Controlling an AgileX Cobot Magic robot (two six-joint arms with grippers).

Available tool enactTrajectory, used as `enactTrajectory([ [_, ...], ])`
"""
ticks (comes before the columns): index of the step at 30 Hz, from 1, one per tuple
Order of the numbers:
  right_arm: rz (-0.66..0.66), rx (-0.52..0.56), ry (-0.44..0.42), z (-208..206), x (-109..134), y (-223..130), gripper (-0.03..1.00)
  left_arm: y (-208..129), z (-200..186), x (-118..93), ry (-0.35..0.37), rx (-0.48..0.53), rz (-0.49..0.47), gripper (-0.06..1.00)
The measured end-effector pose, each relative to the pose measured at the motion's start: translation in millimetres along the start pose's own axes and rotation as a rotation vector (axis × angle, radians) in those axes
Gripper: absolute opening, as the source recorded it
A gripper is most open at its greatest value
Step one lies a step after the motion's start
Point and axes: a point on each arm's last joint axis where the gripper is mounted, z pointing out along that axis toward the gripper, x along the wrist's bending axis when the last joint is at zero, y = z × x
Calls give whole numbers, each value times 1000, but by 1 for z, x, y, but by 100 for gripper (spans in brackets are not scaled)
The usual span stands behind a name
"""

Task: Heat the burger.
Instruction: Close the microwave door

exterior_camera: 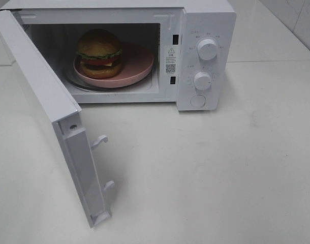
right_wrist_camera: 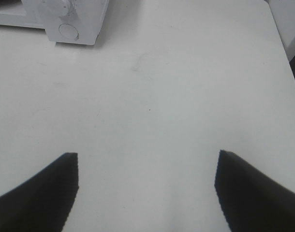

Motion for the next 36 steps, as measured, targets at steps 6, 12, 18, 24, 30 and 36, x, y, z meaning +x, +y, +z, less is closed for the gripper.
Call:
enactTrajectory([
  [6, 10, -75, 1, -10, -1, -13, 76, 0, 0, 0, 0, 0, 0, 96],
  [12, 16, -127, 3, -17, -2, -18, 75, 0, 0, 0, 0, 0, 0, 96],
  [18, 17, -126, 4, -17, -2, -18, 74, 0, 0, 0, 0, 0, 0, 96],
  [24, 17, -126, 5, -17, -2, -18, 74, 0, 0, 0, 0, 0, 0, 96],
  [30, 17, -126, 5, -17, -2, -18, 74, 0, 0, 0, 0, 0, 0, 96],
  [36, 17, -126, 5, -17, -2, -18, 74, 0, 0, 0, 0, 0, 0, 96],
])
